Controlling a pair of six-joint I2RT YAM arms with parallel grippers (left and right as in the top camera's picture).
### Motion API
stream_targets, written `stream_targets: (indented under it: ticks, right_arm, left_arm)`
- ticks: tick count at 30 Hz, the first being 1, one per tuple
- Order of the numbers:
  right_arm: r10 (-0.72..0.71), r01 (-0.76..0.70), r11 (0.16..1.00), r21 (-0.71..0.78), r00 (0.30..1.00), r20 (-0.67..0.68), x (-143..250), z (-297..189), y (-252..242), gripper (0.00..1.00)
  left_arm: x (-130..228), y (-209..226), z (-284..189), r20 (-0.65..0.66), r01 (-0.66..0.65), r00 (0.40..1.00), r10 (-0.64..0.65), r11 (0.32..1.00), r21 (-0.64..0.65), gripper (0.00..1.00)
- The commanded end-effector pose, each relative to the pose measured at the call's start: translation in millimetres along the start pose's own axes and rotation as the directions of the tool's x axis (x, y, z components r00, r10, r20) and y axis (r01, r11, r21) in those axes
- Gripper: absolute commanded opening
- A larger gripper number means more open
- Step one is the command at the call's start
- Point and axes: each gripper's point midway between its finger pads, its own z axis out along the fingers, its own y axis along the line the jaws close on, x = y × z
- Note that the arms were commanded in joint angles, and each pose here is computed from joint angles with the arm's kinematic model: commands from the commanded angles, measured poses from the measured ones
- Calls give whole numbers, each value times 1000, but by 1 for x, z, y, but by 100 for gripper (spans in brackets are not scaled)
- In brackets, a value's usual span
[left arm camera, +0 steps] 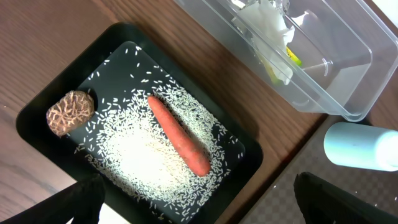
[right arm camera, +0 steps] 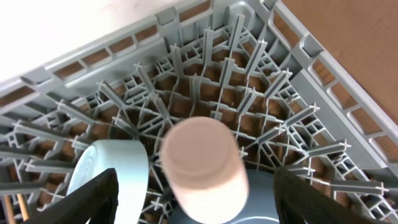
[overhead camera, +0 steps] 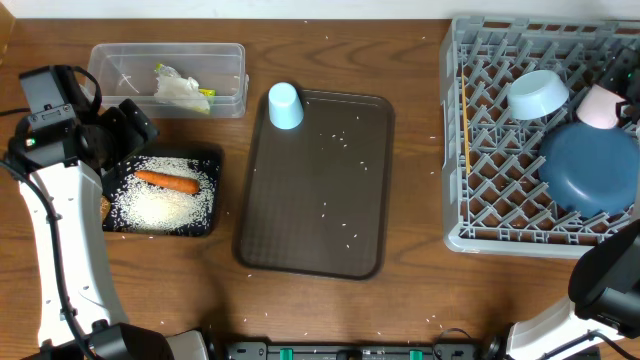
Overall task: Sort waste into correct bins and load items into the dishwasher rack
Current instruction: 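Lower the white cup upside down into the rack slots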
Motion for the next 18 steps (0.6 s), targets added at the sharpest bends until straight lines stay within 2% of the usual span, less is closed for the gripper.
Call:
stream_targets:
  ticks: [1,7,12,18]
  right_arm:
    - [-12,12,1000,-3,1000,0,1,0,0,75]
    - [-13,12,999,-52,1000,-9,3,0,8,75]
    - [-14,13,999,-51,1000,-23,8,4,8,80]
    - [-24,20,999,-37,995,-99,32,34,7,86]
  left_arm:
    - [-6,0,-6,23,7,1000,-7,1000,2,98]
    - [-6,0,-6,23,7,1000,-7,1000,2,98]
    - [-6,0,-6,23,7,1000,-7,1000,2,98]
    - [-6,0,-6,23,7,1000,-7,1000,2,98]
